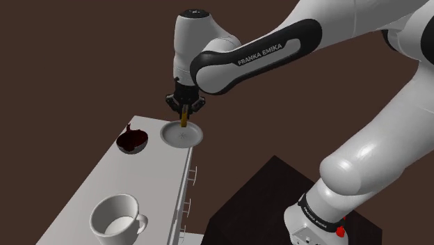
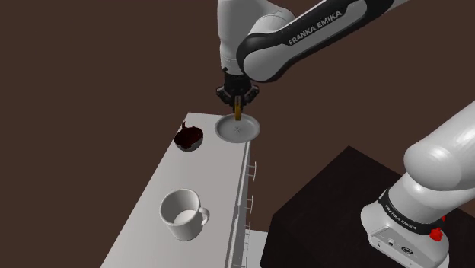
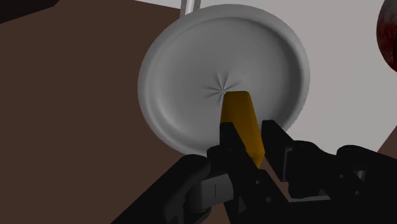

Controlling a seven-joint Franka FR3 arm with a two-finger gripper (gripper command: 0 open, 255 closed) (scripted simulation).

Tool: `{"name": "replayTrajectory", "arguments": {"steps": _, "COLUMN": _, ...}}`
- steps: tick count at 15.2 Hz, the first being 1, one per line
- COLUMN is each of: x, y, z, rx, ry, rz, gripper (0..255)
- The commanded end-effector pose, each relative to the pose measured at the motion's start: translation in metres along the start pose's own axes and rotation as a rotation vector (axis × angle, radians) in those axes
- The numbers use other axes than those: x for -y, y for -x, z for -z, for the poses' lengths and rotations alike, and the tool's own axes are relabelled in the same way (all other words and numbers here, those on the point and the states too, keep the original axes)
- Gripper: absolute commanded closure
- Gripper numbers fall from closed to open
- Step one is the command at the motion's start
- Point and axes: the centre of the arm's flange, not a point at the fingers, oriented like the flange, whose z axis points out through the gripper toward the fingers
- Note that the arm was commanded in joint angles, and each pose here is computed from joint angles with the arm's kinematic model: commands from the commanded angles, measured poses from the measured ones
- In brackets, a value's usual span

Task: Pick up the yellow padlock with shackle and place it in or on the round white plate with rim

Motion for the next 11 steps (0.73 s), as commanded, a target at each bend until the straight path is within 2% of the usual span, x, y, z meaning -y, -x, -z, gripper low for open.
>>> {"name": "replayTrajectory", "arguments": {"steps": 1, "x": 0.0, "y": 0.003, "z": -0.011, "rx": -0.001, "ry": 0.0, "rz": 0.001, "gripper": 255}}
{"name": "replayTrajectory", "arguments": {"steps": 11, "x": 0.001, "y": 0.014, "z": -0.057, "rx": -0.001, "ry": 0.0, "rz": 0.001, "gripper": 255}}
